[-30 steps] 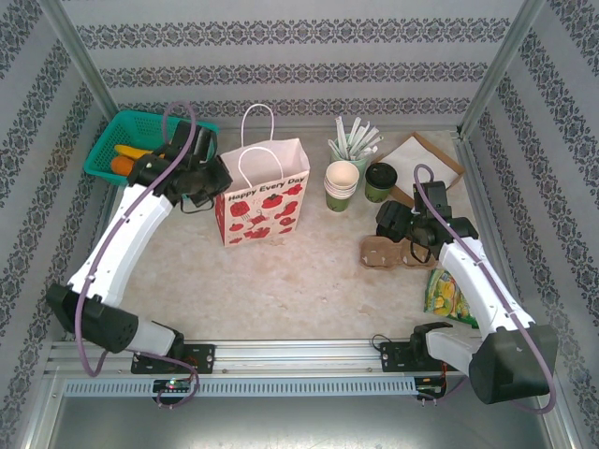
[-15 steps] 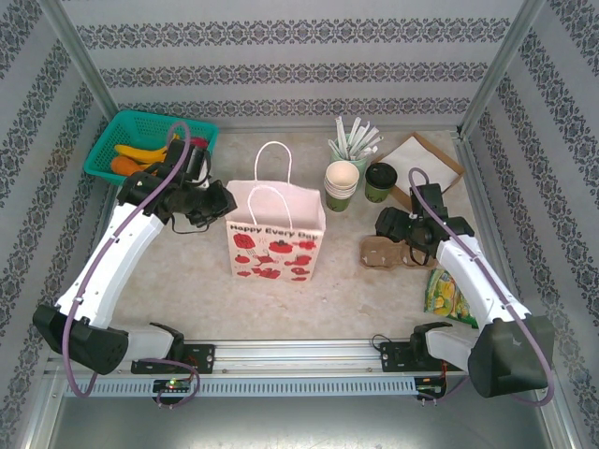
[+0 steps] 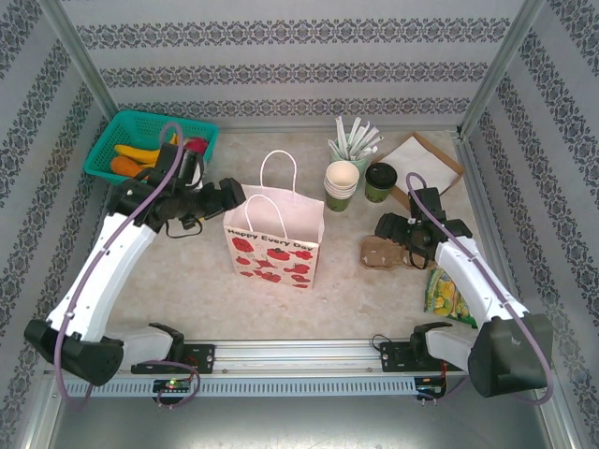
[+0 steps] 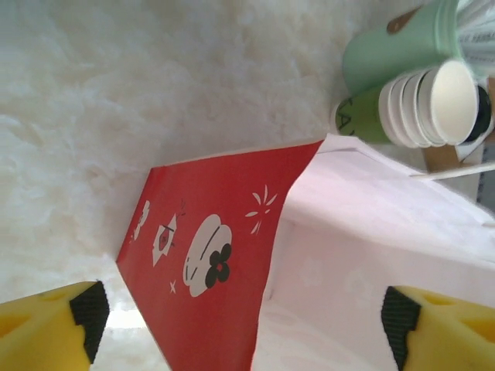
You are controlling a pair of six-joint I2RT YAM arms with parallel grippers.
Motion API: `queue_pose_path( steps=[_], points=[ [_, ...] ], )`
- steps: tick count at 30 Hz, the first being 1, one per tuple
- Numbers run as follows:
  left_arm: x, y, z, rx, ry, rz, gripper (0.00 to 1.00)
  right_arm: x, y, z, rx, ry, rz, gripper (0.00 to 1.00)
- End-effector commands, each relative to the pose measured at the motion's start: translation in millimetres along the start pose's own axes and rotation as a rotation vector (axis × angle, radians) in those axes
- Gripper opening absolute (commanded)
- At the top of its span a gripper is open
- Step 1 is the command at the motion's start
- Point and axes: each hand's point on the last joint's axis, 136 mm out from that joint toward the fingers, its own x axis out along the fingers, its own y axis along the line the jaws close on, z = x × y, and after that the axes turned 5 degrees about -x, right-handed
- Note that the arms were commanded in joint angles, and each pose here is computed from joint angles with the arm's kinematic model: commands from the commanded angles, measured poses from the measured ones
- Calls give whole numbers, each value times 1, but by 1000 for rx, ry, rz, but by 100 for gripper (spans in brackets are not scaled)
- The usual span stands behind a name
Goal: Pack the takeout coffee
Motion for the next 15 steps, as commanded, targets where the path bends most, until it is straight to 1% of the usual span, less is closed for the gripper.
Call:
queue_pose_path(
  steps=[1,4,6,10,13,15],
  points=[
    [-12,7,17,-12,-148,1,100,14,-5,-32,-42,152,-3,98],
    [-14,12,27,-59,-237,-6,100,23,-11,-46,-55,235,-35,91],
    [-12,14,31,-106,-282,-28,100,27,-17,-49,-68,257,-72,87],
    [-5,11,30,-128,-302,-91,100,27,-28,-45,-155,246,-171,82],
    [-4,13,29,-120,-299,-77,100,32,-24,-44,-200,259,-156,75],
    [-5,13,30,-115,-301,-76,100,34,-20,-39,-243,261,-158,68]
  ],
)
